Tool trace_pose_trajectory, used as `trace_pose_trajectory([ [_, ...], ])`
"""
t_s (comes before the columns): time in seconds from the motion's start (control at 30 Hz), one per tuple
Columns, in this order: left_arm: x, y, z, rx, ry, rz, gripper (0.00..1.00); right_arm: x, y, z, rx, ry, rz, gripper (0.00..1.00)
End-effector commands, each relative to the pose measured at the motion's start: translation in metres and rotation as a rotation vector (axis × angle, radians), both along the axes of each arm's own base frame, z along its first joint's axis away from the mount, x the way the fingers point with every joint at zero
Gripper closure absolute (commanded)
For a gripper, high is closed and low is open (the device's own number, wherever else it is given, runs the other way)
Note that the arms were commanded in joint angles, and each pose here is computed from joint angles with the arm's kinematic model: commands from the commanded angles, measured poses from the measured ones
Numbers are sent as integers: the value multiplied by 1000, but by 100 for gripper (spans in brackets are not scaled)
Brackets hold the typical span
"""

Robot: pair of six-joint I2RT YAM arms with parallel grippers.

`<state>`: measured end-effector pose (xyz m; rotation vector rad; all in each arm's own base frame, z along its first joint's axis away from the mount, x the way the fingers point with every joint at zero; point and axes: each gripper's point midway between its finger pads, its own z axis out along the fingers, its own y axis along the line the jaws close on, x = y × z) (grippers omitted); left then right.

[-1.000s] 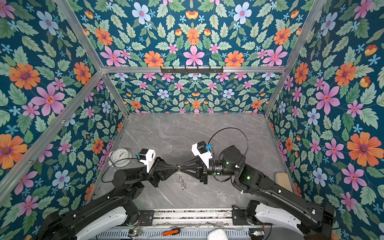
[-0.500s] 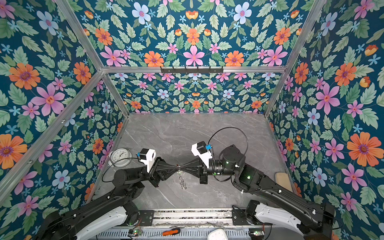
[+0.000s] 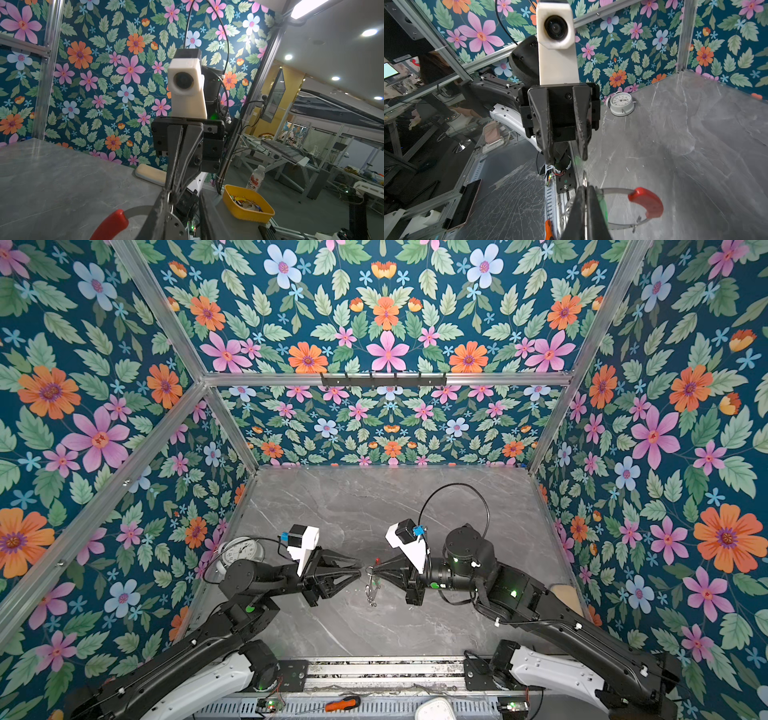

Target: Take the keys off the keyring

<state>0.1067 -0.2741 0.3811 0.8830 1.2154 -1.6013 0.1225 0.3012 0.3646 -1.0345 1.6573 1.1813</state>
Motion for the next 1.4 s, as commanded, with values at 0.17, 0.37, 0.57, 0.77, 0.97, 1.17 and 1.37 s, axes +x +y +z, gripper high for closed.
trace_pose_trajectory([
  [0.17, 1, -14, -26, 184, 26, -54, 71, 2, -3, -2, -46, -17, -13, 100],
  [0.37, -2, -15, -23, 207, 23, -79, 70, 2, -4, 0, -50, -19, -14, 100],
  [0.57, -6, -14, -17, 225, 3, -94, 71, 3, -3, -1, -57, -19, -18, 100],
  [0.77, -7, -16, -17, 237, 0, -116, 79, 4, -3, 0, -57, -21, -18, 100],
  [0.97, -7, -16, -18, 256, 1, -122, 77, 4, -3, 1, -55, -24, -23, 100],
  [1.17, -9, -16, -15, 262, -7, -130, 77, 5, -2, 0, -58, -22, -22, 100],
  [1.37, -11, -15, -15, 285, -16, -140, 78, 5, -2, -1, -60, -20, -22, 100],
])
